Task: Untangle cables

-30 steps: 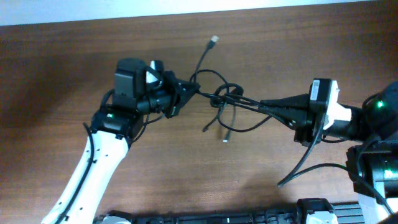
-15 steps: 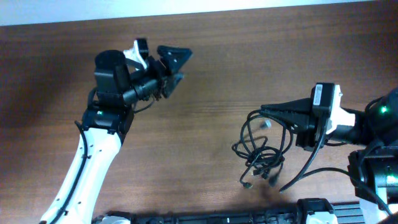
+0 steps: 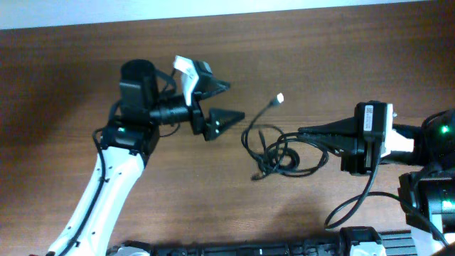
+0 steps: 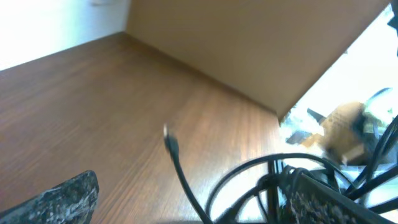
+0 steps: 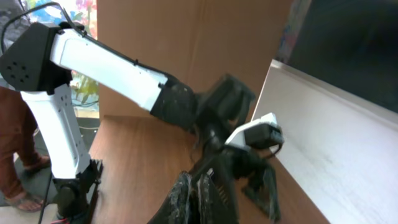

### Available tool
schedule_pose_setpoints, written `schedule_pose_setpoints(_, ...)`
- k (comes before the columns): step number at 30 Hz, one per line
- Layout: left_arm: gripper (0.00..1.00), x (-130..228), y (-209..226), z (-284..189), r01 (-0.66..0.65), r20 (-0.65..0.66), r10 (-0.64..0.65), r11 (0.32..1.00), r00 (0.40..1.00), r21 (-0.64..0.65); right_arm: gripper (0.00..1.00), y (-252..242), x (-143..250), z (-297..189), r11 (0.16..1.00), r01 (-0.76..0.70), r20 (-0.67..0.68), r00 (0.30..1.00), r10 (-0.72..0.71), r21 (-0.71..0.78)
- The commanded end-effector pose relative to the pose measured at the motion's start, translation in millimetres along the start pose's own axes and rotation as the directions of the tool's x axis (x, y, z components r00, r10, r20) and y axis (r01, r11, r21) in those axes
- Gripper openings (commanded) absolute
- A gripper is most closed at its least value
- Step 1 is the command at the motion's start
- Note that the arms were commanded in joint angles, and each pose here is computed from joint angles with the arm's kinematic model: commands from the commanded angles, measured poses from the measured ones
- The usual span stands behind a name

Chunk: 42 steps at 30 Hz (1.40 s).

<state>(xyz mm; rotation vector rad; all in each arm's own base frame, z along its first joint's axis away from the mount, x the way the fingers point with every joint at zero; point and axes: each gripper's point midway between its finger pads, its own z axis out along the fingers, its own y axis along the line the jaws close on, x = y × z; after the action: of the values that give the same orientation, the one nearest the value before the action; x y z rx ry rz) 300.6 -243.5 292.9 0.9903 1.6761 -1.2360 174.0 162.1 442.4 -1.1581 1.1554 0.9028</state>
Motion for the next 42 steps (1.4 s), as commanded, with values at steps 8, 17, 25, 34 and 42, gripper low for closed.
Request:
schedule_pose_setpoints(8, 0.99, 12.5, -42.3, 43.2, -0.525, -0.019, 0.53, 0.845, 0.848, 0.105, 0.04, 9.8, -11.0, -1.2, 0.999, -0.015, 0.011, 1.0, 0.015, -0.037)
schedule_pose_setpoints(17, 0.99, 20.1, -46.5, 46.0, -0.526, -0.033, 0.534, 0.841, 0.845, 0.129, 0.04, 11.7, -11.6, -1.3, 0.999, -0.011, 0.012, 1.0, 0.012, -0.048)
schedule_pose_setpoints(25, 0.99, 36.6, -76.0, 71.4, -0.596, -0.006, 0.615, 0.767, 0.789, 0.238, 0.04, 16.0, -12.1, -1.5, 0.997, -0.01, 0.015, 1.0, 0.012, -0.073)
schedule_pose_setpoints(34, 1.0, 46.3, -94.9, 80.9, -0.577, 0.014, 0.604, 0.754, 0.797, 0.312, 0.04, 16.6, -12.1, -1.6, 0.997, -0.011, 0.015, 1.0, 0.012, -0.076)
schedule_pose_setpoints(42, 0.76, 45.0, -118.4, 91.8, -0.617, 0.065, 0.638, 0.705, 0.767, 0.351, 0.04, 16.7, -12.1, -1.6, 0.997, -0.011, 0.015, 1.0, 0.012, -0.077)
